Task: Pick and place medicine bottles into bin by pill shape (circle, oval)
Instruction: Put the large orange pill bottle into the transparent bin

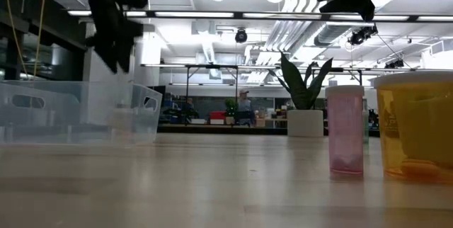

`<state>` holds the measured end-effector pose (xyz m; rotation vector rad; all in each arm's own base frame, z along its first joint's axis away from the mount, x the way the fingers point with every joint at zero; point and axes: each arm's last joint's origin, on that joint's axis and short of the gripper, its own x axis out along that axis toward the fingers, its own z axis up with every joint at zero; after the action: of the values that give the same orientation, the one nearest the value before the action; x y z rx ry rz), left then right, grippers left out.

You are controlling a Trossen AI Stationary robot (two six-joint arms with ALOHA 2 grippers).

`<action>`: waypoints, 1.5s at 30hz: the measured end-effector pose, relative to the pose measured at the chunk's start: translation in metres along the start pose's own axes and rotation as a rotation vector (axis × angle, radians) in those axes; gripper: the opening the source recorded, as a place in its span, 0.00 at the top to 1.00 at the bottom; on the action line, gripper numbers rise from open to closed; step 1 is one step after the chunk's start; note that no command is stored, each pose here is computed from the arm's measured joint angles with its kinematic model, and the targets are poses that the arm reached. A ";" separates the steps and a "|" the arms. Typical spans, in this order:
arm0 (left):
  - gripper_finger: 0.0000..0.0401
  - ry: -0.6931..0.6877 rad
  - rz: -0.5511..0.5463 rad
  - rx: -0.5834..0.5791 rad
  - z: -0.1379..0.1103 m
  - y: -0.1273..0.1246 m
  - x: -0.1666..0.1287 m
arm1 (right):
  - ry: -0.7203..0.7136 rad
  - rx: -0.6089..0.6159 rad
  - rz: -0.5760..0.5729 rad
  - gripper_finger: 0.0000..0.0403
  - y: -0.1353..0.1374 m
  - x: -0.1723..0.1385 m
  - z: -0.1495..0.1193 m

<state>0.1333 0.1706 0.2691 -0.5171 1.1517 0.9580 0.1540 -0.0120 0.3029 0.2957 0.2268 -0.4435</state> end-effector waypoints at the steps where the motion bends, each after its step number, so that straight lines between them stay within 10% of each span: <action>1: 0.28 0.040 0.011 -0.011 0.004 0.004 0.009 | 0.000 0.000 0.000 0.61 0.000 0.000 0.000; 17: 0.28 0.270 -0.031 0.330 0.019 0.016 0.071 | 0.000 -0.001 0.000 0.58 0.000 0.000 0.000; 45: 0.30 0.253 -0.065 0.369 0.028 0.020 0.097 | 0.000 0.031 0.000 0.58 0.000 0.000 0.000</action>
<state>0.1404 0.2385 0.1913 -0.3792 1.4925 0.6139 0.1540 -0.0120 0.3029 0.3258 0.2205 -0.4469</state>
